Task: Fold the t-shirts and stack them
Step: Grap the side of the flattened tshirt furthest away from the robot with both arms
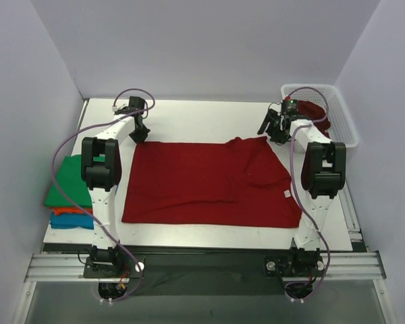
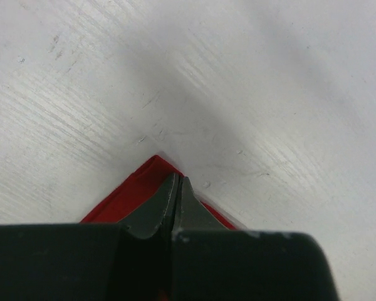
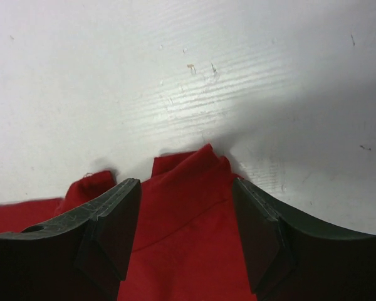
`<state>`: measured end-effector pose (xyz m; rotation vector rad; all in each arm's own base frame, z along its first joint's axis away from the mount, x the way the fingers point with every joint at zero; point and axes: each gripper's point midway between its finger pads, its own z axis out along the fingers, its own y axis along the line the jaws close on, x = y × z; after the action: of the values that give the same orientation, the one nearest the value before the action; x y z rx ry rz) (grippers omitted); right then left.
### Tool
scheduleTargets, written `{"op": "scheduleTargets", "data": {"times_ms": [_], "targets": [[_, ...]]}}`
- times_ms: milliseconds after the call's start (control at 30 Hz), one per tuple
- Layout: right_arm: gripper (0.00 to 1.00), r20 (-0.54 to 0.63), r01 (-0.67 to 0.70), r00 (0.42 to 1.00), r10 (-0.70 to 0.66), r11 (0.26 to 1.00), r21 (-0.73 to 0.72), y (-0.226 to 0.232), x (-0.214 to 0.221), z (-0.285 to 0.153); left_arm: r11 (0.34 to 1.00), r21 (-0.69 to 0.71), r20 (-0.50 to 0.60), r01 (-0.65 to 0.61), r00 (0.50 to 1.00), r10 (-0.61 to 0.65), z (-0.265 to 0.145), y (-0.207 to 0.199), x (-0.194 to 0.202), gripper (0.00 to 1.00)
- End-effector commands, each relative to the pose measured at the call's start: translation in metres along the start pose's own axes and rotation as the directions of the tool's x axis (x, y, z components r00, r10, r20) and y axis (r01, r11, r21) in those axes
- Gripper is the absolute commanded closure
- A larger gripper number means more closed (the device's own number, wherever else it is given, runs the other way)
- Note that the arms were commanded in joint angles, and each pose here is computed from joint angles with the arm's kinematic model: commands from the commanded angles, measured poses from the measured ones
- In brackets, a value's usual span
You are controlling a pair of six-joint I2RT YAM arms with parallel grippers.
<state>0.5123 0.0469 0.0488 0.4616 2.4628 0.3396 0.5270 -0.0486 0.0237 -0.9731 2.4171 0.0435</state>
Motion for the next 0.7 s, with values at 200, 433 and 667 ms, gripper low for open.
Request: {"op": "scheduleTargets", "data": {"times_ms": [200, 433, 667], "targets": [[0.55, -0.025, -0.065, 0.998, 0.065, 0.998, -0.010, 0.004, -0.003, 0.009, 0.999, 0.035, -0.032, -0.013, 0.999, 0.015, 0.004, -0.001, 0.011, 1.00], [0.56, -0.041, -0.085, 0.995, 0.086, 0.996, 0.020, -0.004, -0.001, 0.022, 0.998, 0.060, -0.026, -0.012, 1.000, 0.014, 0.001, -0.004, 0.009, 1.00], [0.80, -0.039, -0.102, 0.994, 0.103, 0.995, 0.012, -0.001, -0.004, 0.024, 0.997, 0.080, -0.021, -0.006, 1.000, 0.008, -0.004, -0.008, 0.007, 1.00]]}}
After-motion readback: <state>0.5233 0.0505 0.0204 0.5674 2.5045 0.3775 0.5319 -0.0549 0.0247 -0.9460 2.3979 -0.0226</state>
